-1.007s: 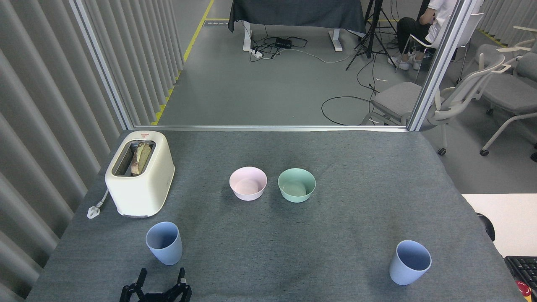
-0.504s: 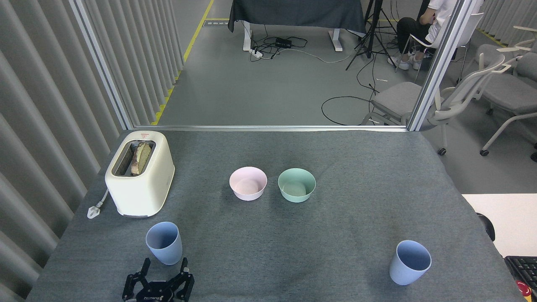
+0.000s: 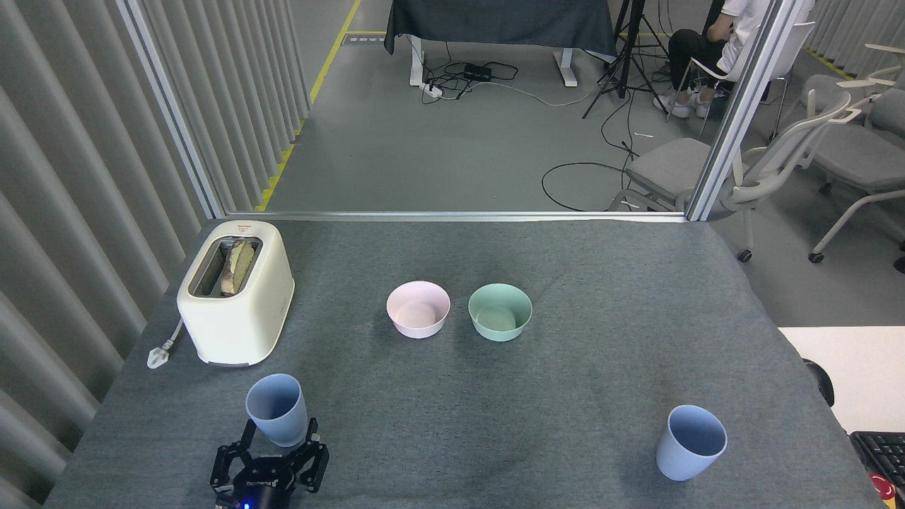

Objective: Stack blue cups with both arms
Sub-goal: 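Grasp the blue cup near the toaster with the left gripper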

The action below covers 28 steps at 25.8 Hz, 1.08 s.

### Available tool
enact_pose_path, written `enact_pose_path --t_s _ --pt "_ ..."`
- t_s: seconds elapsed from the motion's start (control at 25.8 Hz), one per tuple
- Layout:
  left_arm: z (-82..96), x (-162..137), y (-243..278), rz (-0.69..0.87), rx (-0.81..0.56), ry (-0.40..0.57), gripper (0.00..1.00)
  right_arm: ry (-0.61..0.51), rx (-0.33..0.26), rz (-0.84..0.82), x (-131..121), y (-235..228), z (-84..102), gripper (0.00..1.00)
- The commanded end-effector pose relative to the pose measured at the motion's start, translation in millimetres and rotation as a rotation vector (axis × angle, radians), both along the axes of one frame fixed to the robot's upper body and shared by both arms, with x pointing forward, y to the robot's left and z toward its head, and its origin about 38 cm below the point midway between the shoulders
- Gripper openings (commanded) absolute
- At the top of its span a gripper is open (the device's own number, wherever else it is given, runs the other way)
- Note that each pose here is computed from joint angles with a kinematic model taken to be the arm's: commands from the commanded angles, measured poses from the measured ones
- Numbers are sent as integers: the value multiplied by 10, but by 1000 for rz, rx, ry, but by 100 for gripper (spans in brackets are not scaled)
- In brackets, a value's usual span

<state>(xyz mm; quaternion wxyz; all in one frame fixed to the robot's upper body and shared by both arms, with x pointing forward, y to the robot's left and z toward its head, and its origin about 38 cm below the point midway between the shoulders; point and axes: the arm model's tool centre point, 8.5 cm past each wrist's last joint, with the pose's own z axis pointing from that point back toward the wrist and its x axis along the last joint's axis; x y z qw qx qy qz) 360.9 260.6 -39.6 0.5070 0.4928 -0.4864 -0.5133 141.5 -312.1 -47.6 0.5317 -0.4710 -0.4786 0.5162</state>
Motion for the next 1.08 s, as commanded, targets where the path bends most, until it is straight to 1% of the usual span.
enact_pose_path --t_s 0.0,0.15,0.31,0.39,0.5,0.54,0.7,0.77,0.93,1.05 --pt "39 122 -2 1 -2 -6 100 1 1 2 1 9 -5 100" --pt "64 259 3 5 -3 -5 100 5 3 3 -6 14 -19 100" --pt "36 331 13 11 -3 10 99 7 4 4 -7 19 -24 100" --pt "24 325 30 12 0 15 87 5 4 4 -7 19 -23 100" --pt "28 303 43 11 1 12 74 5 4 4 -7 19 -23 100" --pt "32 293 25 9 -3 9 73 7 5 3 -10 19 -28 100" --pt "235 248 -51 -19 -11 -64 72 8 5 3 -13 19 -32 100" --pt "317 214 -233 -75 -8 -92 72 7 5 5 -9 24 -28 100" --pt "270 51 -876 -267 5 -86 72 9 4 5 -12 24 -33 100" --pt "247 -25 -1411 -372 -26 -77 72 7 5 7 -8 30 -30 100"
